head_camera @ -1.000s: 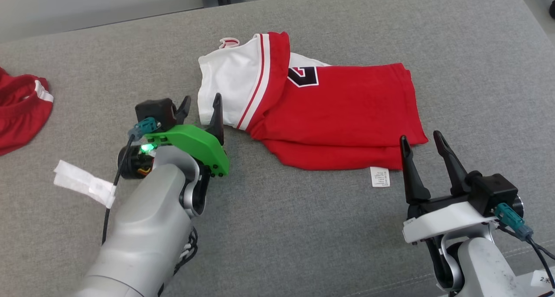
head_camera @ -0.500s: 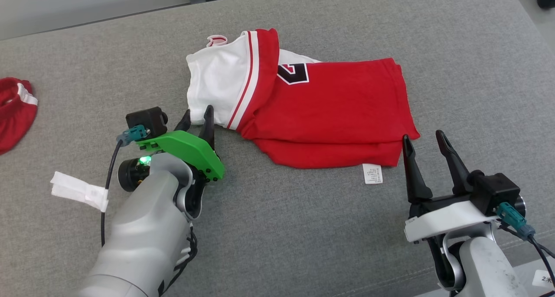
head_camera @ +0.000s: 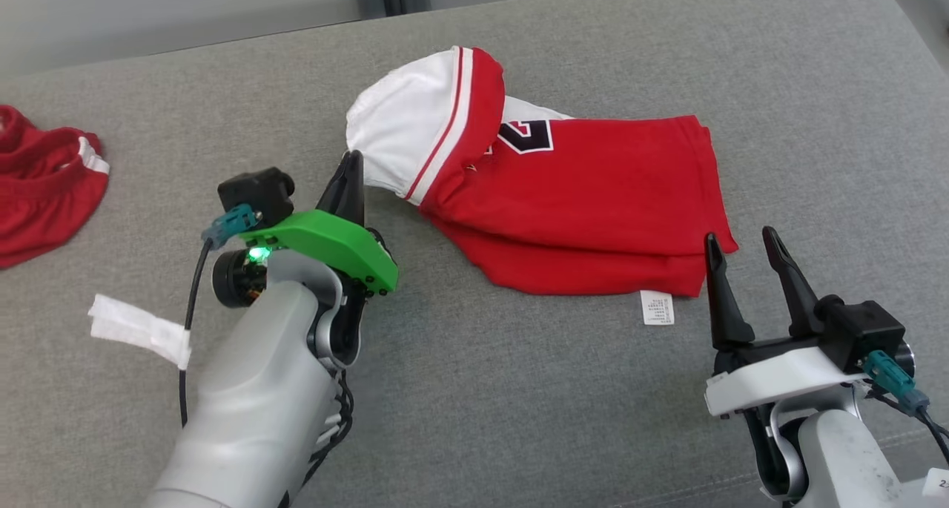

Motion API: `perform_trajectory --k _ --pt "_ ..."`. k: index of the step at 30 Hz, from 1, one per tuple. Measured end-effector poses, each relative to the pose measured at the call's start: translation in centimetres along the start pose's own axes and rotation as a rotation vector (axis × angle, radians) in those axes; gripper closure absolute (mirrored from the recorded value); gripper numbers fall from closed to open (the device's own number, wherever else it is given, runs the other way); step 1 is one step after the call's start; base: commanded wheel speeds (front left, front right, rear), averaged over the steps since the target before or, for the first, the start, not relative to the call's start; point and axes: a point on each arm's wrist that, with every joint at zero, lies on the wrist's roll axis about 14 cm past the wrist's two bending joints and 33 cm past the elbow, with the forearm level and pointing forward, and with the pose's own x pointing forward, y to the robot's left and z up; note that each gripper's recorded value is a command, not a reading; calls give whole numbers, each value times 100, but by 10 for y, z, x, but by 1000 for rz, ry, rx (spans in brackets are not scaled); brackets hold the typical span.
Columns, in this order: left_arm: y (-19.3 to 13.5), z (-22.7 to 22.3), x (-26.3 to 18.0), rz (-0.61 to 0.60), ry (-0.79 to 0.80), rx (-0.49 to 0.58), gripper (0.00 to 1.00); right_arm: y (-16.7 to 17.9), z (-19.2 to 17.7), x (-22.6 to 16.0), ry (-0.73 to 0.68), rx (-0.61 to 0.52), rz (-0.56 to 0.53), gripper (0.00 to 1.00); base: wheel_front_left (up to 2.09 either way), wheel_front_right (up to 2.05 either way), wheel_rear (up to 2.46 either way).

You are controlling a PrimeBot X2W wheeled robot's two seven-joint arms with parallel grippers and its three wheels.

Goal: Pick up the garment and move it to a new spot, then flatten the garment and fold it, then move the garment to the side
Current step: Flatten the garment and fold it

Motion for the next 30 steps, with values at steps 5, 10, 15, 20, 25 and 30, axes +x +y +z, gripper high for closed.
perform_trajectory --k 5,10,15,20,25,30 --pt "16 23 -27 41 -110 17 100 4 2 -1 -6 -1 12 0 0 0 0" --pt "29 33 -67 83 -192 69 100 15 3 -2 -10 4 42 0 0 0 0" --pt "34 21 -106 119 -199 107 100 27 6 -2 -19 11 76 0 0 0 0" --pt "26 -19 -126 115 -81 97 100 36 9 0 -28 14 103 0 0 0 0" --pt "15 -57 -125 83 42 85 100 31 4 -3 -11 9 87 0 0 0 0" --pt "12 -90 -126 71 150 76 100 15 -2 -8 11 -3 42 0 0 0 0"
